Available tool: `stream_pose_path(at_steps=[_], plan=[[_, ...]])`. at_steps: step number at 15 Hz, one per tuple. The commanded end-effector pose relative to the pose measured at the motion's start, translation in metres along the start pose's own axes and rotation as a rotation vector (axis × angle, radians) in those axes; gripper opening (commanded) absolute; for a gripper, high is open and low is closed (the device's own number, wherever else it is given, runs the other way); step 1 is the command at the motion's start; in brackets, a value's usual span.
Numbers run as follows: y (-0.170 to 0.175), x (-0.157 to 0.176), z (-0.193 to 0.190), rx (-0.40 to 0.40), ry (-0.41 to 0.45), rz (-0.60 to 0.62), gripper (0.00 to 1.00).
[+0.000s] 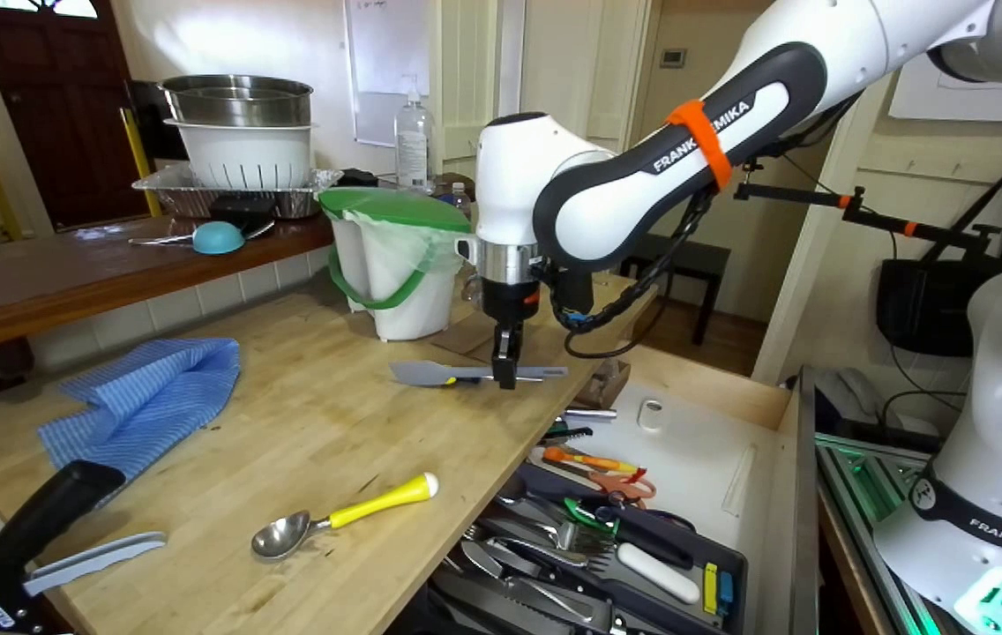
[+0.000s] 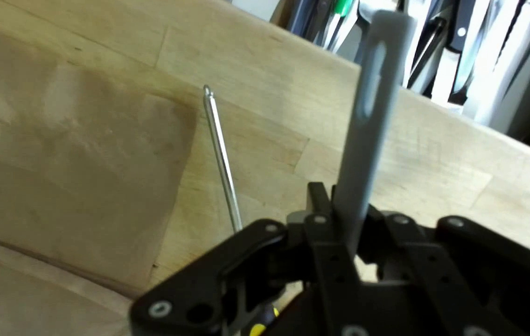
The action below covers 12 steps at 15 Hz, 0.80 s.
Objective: Remove the grey object from the drawer
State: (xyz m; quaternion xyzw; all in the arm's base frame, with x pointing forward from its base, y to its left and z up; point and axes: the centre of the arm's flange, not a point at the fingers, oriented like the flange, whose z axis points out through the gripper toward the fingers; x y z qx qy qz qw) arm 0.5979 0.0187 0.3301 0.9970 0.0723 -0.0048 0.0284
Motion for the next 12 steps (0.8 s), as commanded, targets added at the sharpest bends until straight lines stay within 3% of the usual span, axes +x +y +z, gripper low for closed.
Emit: stream_pose_path(at_steps=[1,5,8,10,11,12], plan=[[0.000,-0.007,-0.010,-0.007,-0.019,0.038,0.43],[-0.014,-0.037,-0.058,-0.027,0.077,0.027,0.73],[-0.025,-0.067,-0.080,-0.031,0.082,0.047,0.95],[-0.030,-0.094,-0.074,-0.035,0.060,0.046,1.00],[-0.021,-0.054,-0.078,-0.021,0.087,0.030,0.93],[-0.024,-0.065,-0.077,-0.023,0.080,0.031,0.99]])
